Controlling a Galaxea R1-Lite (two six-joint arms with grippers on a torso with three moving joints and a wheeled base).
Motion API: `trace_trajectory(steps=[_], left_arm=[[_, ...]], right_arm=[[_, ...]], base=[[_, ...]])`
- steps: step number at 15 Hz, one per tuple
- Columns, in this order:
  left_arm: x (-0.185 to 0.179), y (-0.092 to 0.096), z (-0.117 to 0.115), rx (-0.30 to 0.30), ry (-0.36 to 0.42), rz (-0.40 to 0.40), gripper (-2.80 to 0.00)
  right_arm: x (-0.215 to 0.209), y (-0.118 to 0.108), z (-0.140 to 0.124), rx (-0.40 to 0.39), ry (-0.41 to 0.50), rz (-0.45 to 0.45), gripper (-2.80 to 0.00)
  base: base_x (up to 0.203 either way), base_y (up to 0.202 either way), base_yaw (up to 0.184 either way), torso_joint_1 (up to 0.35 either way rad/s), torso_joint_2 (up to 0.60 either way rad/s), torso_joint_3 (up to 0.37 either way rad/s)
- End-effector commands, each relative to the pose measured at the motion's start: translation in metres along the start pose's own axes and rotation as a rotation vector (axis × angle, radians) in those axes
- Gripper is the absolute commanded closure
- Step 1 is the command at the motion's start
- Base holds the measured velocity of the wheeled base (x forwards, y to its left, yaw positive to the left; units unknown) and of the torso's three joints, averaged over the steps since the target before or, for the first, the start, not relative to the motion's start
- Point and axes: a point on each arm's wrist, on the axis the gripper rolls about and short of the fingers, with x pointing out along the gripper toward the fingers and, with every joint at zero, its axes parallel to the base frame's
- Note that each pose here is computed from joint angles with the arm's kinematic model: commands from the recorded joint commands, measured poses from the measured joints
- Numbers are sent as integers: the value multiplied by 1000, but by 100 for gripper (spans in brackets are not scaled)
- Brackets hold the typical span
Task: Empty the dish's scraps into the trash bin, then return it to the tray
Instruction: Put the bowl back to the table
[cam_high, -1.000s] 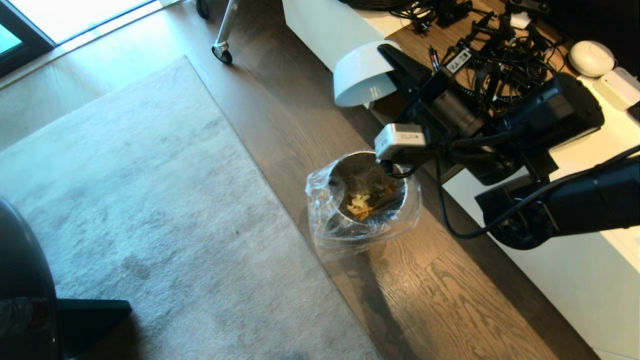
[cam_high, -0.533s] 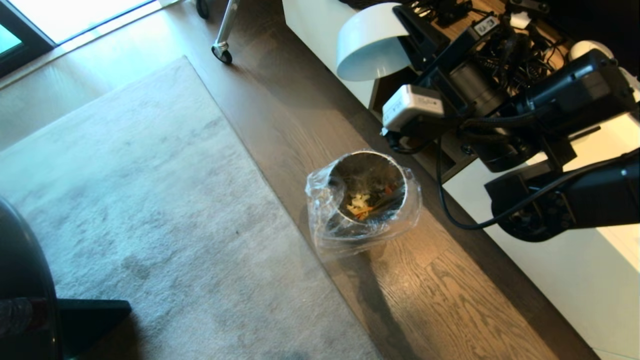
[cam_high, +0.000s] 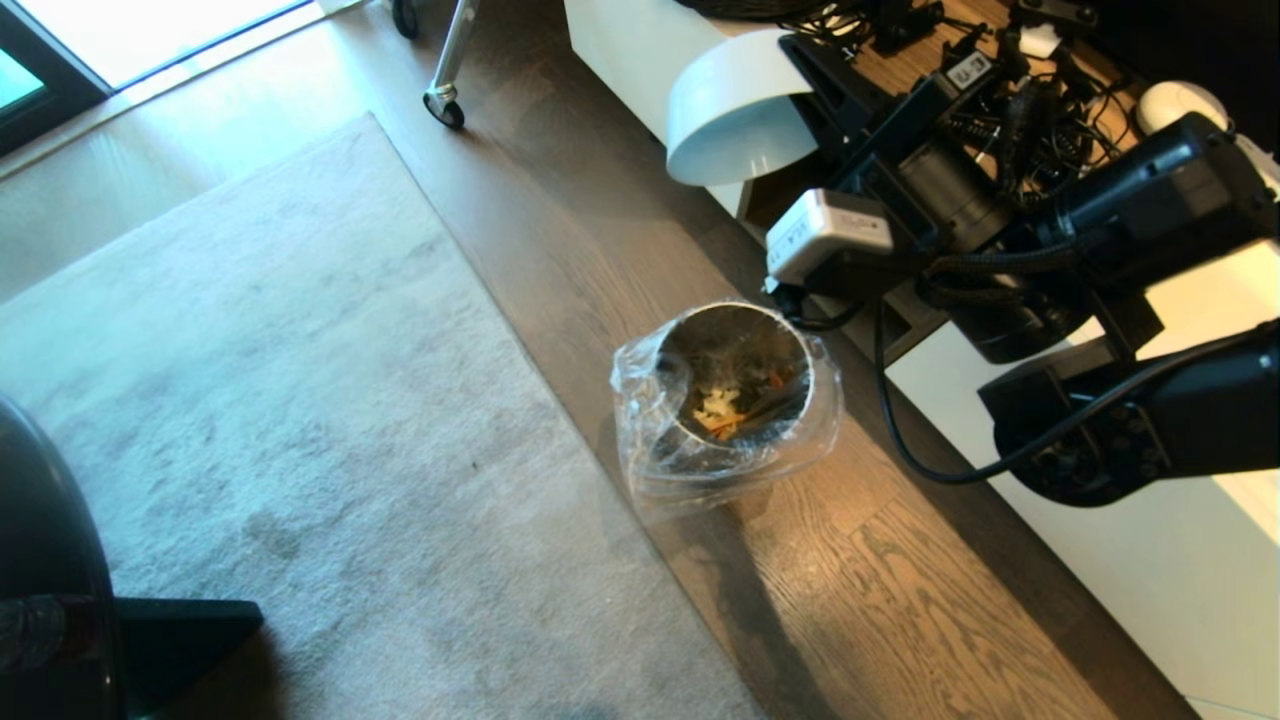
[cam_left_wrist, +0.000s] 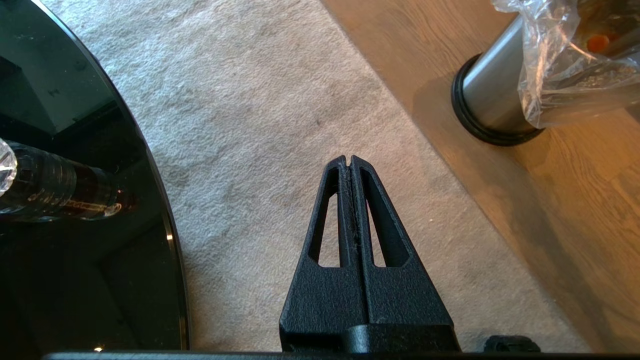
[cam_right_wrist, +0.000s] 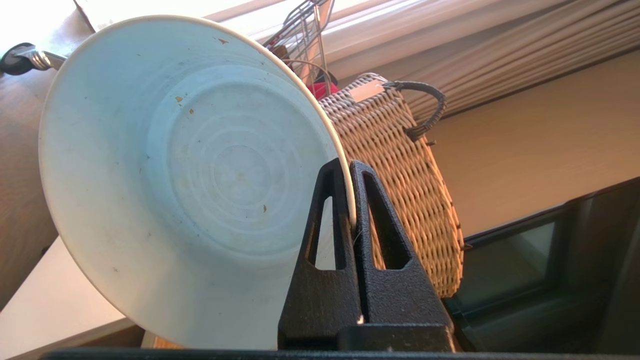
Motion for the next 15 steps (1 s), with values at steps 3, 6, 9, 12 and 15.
trace_trajectory(steps=[3,6,9,12,15], left_arm=[[0,0,0,-1,-1,0,0],[0,0,0,-1,-1,1,0],[0,0,0,-1,-1,0,0],[0,0,0,-1,-1,0,0],[0,0,0,-1,-1,0,0]], right_arm=[[-1,-5,0,-20,-1,-42,0],[-7,4,0,-2,5,0,0],[0,-2,5,2,-12,-38,0],[12,-12,5,20,-20,-101,0],[-3,10,9,107,42,1,0]], base=[[0,0,0,0,0,0],[0,0,0,0,0,0],[0,0,0,0,0,0],[0,0,0,0,0,0],[0,0,0,0,0,0]])
